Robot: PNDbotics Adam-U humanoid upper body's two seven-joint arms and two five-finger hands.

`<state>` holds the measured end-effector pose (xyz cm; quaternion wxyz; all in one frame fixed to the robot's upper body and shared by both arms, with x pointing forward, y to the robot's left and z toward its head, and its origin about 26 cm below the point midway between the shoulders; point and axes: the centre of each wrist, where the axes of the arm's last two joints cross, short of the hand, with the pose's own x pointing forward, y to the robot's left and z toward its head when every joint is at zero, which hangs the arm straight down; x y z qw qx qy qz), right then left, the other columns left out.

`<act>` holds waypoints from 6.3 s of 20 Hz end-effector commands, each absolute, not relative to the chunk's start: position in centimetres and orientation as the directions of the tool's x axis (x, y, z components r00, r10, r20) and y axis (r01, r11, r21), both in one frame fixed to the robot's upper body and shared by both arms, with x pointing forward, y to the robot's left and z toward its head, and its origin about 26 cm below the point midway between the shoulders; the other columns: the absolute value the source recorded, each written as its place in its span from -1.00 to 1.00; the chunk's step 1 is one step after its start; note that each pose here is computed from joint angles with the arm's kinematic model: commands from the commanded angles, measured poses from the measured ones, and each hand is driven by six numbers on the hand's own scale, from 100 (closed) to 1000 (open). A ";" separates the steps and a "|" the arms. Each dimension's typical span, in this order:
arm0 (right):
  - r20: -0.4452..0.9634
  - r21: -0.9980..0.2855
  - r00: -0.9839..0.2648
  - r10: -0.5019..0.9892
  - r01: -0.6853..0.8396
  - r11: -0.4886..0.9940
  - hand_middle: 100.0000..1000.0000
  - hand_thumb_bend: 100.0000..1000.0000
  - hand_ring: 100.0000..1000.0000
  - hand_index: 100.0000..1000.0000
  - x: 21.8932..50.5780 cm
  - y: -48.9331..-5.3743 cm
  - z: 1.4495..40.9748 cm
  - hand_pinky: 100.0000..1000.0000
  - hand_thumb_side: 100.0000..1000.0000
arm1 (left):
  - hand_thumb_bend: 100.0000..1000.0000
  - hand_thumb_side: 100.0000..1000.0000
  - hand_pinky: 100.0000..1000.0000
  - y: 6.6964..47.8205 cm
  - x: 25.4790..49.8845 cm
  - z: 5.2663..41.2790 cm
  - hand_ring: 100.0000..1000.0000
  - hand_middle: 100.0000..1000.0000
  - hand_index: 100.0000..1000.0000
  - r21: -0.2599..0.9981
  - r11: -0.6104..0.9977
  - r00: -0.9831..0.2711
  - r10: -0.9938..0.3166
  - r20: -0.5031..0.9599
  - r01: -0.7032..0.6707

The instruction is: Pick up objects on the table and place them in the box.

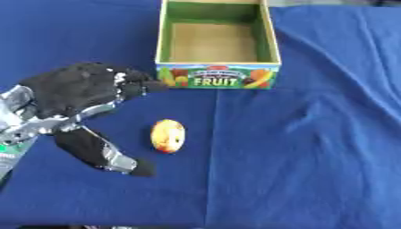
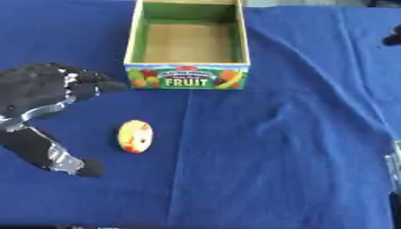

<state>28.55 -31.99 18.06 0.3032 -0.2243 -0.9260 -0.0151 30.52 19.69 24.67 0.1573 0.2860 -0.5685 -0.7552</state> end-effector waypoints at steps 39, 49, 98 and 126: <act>0.566 -0.119 -0.727 0.388 0.394 0.911 -0.04 -1.00 -0.01 0.53 28.4 -31.6 18.7 0.26 1.00 | -0.29 0.33 0.25 17.6 32.5 22.1 0.66 0.56 1.00 0.951 -0.206 -0.627 -0.779 -0.017 0.231; 0.572 -0.117 -0.726 0.381 0.387 0.914 -0.05 -1.00 -0.02 0.53 28.4 -31.5 18.6 0.26 1.00 | 0.08 0.53 0.24 17.6 33.9 21.0 0.64 0.50 1.00 0.936 -0.231 -0.613 -0.790 -0.022 0.265; 0.590 -0.113 -0.721 0.364 0.373 0.921 -0.06 -1.00 -0.02 0.53 28.4 -31.3 18.3 0.27 1.00 | -1.00 -0.37 -0.52 16.4 33.4 20.5 -0.02 -0.17 0.44 0.967 -0.218 -0.600 -0.794 -0.100 0.128; 0.594 -0.115 -0.716 0.366 0.375 0.920 -0.07 -1.00 -0.02 0.53 28.4 -31.5 18.3 0.27 1.00 | -1.00 -0.58 -0.90 17.9 30.3 28.0 -0.16 -0.36 -0.10 0.978 0.074 -0.614 -0.786 -0.065 -0.197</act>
